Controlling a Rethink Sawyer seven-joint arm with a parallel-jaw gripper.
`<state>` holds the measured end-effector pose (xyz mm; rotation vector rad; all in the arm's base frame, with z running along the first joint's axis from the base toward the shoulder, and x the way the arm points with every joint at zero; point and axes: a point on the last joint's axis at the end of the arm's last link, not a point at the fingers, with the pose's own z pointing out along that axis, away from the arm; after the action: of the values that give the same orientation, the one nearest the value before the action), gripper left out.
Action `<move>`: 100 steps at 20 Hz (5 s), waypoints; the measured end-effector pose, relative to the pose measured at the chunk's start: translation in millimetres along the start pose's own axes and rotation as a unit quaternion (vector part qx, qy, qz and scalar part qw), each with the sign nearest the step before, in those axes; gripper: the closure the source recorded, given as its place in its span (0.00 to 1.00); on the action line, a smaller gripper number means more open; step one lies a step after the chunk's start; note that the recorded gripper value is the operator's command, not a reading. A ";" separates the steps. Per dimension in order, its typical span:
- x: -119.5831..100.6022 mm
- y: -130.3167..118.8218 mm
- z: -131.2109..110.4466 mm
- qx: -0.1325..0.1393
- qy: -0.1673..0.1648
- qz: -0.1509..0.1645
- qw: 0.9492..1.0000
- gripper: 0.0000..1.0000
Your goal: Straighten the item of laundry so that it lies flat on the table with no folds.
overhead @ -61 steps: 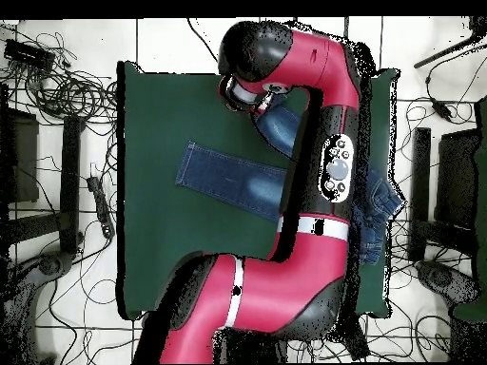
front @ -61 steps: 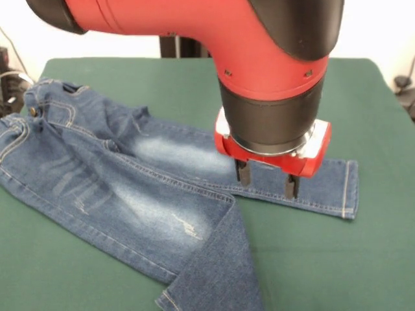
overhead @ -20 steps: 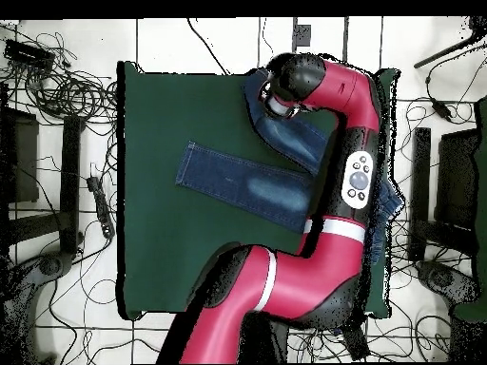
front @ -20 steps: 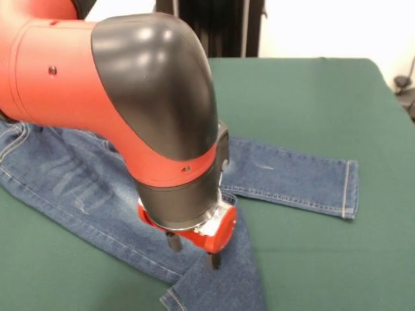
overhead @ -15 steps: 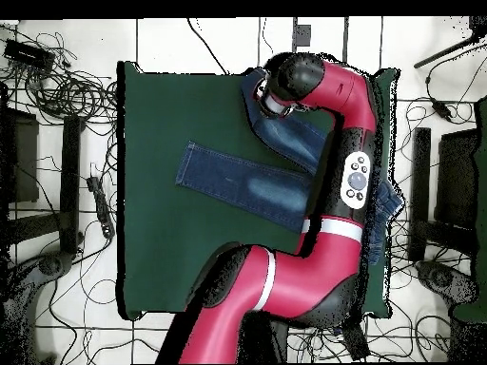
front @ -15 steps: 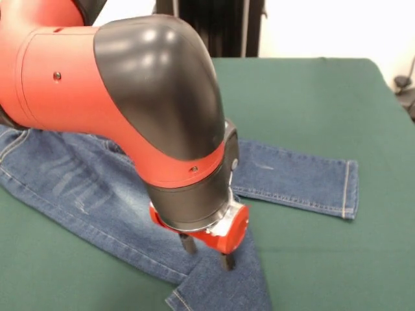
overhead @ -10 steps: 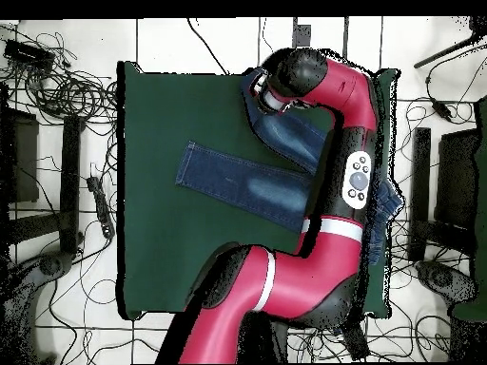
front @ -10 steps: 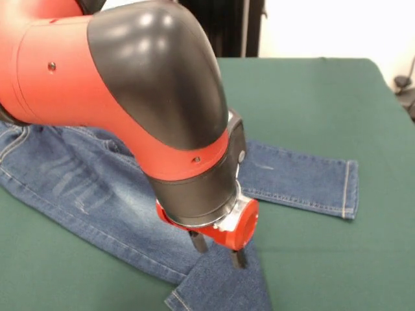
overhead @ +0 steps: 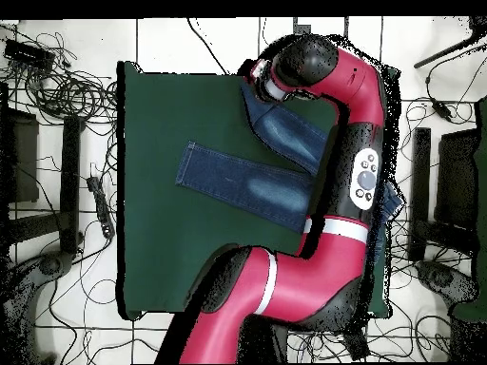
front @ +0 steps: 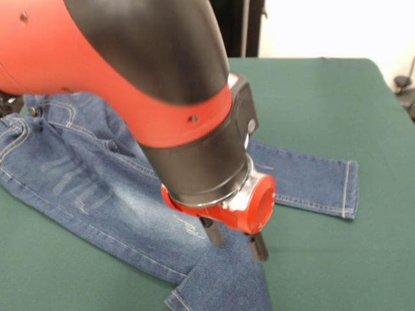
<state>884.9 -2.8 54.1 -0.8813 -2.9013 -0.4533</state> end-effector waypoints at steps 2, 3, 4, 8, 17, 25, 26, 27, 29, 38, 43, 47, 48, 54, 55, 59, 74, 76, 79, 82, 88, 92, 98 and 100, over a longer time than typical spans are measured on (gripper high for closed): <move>-0.3 5.3 -9.2 -0.008 -0.001 0.000 1.000 0.00; -0.6 7.5 -13.5 -0.009 -0.004 -0.001 1.000 0.00; -0.7 9.4 -16.9 -0.008 -0.006 -0.003 1.000 0.00; -0.6 10.9 -21.6 0.008 -0.017 -0.010 1.000 0.00; -2.8 -4.7 -12.3 0.072 -0.040 -0.025 0.996 0.00; -3.9 -11.3 -7.8 0.091 -0.045 -0.028 0.994 0.00; -3.8 -11.4 -7.4 0.091 -0.045 -0.028 0.994 0.00; -3.9 -11.5 -7.4 0.090 -0.045 -0.028 0.995 0.00; -4.3 -12.1 -7.4 0.090 -0.045 -0.028 0.995 0.00; -7.5 -14.9 -4.3 0.086 -0.051 -0.026 0.995 0.00; -10.5 -15.6 -2.0 0.082 -0.060 -0.026 0.995 0.00; -11.4 -17.6 3.3 0.080 -0.061 -0.025 0.995 0.00; -11.2 -19.0 7.1 0.079 -0.060 -0.024 0.995 0.00; -9.0 -25.2 27.0 0.076 -0.053 -0.021 0.995 0.00; -8.2 -25.8 30.4 0.075 -0.050 -0.020 0.996 0.00; -5.2 -28.2 43.0 0.070 -0.041 -0.017 0.997 0.00; 13.0 -7.1 74.7 -0.030 0.019 0.015 0.999 0.00; 13.6 -4.9 73.6 -0.035 0.021 0.016 0.999 0.00; 14.8 -0.2 70.7 -0.046 0.026 0.019 0.998 0.00; 15.7 3.4 67.9 -0.053 0.029 0.021 0.998 0.00; 14.7 8.7 55.4 -0.034 0.014 0.008 0.999 0.00; 14.7 9.7 42.9 0.004 -0.001 -0.009 1.000 0.00; 13.8 10.8 25.1 0.046 -0.019 -0.026 0.998 0.00; 11.1 9.4 18.2 0.057 -0.027 -0.030 0.998 0.00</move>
<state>881.2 16.0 40.9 -0.8055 -2.9752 -0.2692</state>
